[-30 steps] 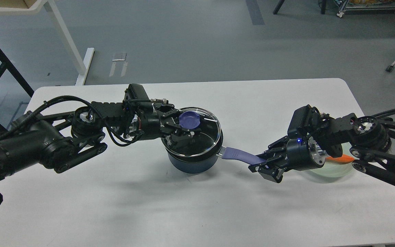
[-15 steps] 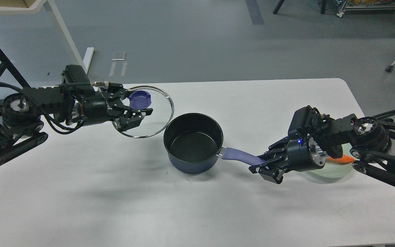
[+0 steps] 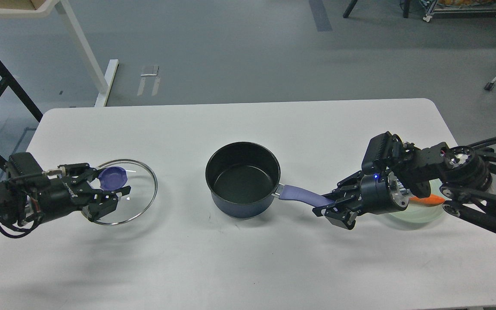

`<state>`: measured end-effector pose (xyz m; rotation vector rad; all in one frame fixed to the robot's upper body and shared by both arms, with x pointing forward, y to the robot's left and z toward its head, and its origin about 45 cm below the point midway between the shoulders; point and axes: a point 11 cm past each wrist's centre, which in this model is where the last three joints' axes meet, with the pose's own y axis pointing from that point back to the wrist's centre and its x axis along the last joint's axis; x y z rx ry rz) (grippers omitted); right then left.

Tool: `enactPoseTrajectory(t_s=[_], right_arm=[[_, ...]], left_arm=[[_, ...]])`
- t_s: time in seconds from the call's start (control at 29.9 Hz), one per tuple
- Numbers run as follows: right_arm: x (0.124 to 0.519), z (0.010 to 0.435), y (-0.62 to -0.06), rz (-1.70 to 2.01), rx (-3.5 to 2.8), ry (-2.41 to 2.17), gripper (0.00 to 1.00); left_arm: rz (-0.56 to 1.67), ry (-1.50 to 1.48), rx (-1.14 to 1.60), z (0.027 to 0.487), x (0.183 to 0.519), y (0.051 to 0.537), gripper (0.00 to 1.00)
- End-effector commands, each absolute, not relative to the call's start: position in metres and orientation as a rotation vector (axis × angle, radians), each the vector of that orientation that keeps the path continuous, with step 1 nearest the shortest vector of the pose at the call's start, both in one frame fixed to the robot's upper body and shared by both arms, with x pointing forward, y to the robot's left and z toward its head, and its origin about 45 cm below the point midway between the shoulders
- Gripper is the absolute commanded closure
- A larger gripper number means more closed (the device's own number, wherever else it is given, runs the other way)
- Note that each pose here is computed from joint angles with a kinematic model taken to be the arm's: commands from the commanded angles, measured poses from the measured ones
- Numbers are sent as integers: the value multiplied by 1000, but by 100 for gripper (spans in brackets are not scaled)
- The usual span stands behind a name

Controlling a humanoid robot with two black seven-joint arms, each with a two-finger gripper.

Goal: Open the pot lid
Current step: 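Carry the lid beside the pot and lower it onto the table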

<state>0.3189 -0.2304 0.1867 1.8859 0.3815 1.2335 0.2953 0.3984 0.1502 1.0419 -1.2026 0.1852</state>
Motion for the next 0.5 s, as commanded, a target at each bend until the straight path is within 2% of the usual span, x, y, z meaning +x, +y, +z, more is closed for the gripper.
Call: enactPoseTrajectory(t_s=[0.0,0.47], right_arm=[[319,187,-230,1233,1886,381,63],[319,187,-230,1234,1886,380,63]], left_arm=[[183,-1178,1065,140,285,408,61],[169,-1132,1135,129,270,433,58]])
